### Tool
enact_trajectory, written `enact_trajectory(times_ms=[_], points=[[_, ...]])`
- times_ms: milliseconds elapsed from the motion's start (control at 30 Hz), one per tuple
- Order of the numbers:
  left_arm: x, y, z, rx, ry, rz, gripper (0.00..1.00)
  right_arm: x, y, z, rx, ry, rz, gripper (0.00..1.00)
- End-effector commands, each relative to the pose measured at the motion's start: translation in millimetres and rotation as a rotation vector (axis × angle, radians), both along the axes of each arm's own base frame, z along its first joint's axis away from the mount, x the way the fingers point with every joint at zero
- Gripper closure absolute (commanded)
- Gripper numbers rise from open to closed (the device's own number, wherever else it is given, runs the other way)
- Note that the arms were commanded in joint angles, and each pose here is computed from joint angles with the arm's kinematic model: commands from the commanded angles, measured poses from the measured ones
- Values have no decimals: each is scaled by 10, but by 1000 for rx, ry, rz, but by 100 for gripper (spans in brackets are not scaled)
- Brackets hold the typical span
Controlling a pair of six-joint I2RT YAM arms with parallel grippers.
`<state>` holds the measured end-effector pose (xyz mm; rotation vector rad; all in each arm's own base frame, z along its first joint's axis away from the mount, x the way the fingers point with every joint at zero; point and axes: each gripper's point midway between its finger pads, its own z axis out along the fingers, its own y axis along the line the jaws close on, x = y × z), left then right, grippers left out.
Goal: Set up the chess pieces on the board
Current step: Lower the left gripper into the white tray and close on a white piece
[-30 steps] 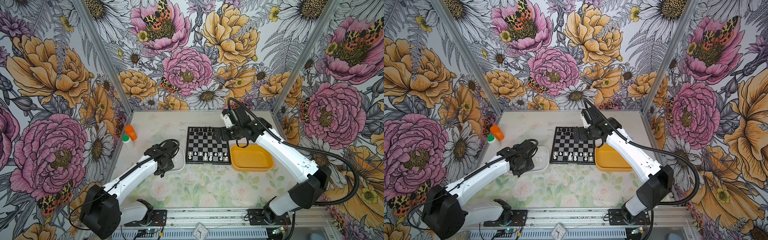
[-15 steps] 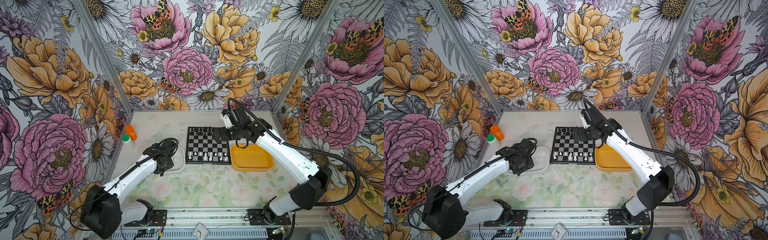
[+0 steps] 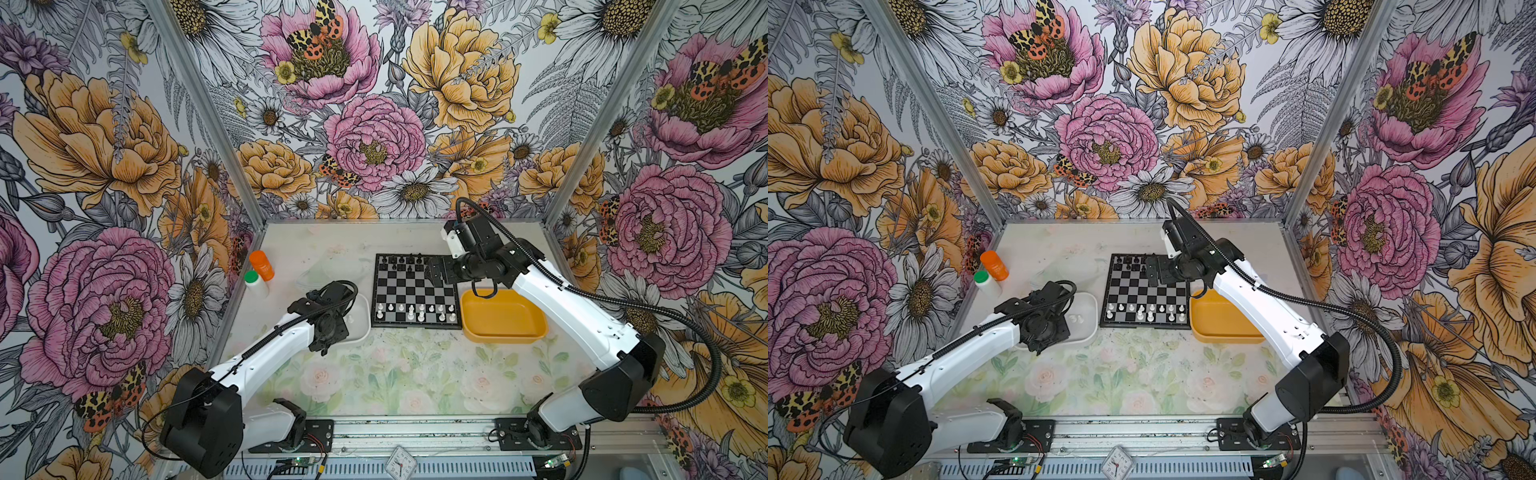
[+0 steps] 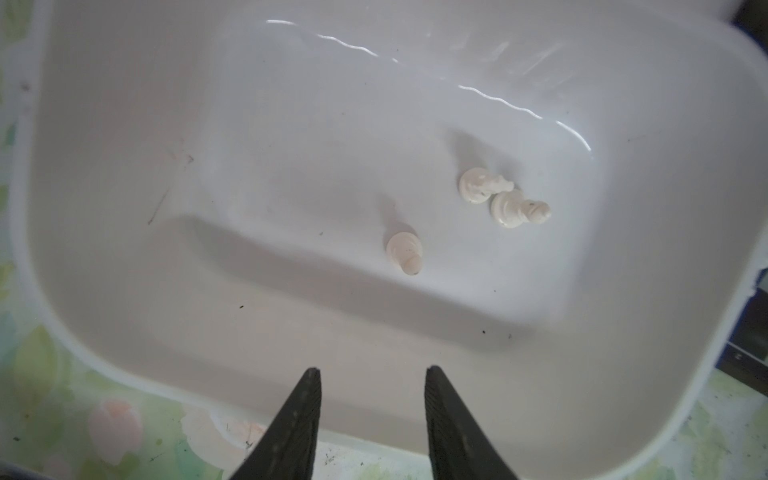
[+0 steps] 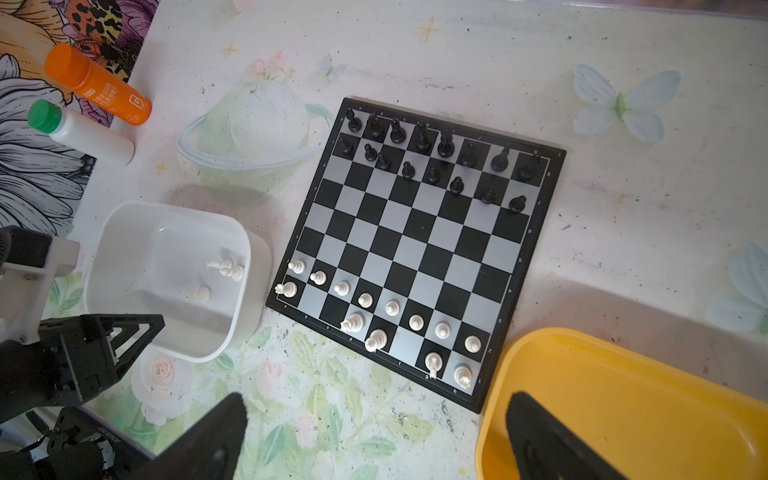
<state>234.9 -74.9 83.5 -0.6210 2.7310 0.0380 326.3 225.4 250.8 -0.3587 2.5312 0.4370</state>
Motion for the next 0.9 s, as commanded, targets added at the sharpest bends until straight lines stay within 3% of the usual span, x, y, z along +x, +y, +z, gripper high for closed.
enact_trajectory(times_ms=[0, 867], points=[[125, -51, -36, -24, -24, -19, 57, 24, 55, 129, 31, -32, -6, 0], [434, -64, -315, -38, 38, -95, 63, 14, 42, 170, 37, -37, -65, 0]])
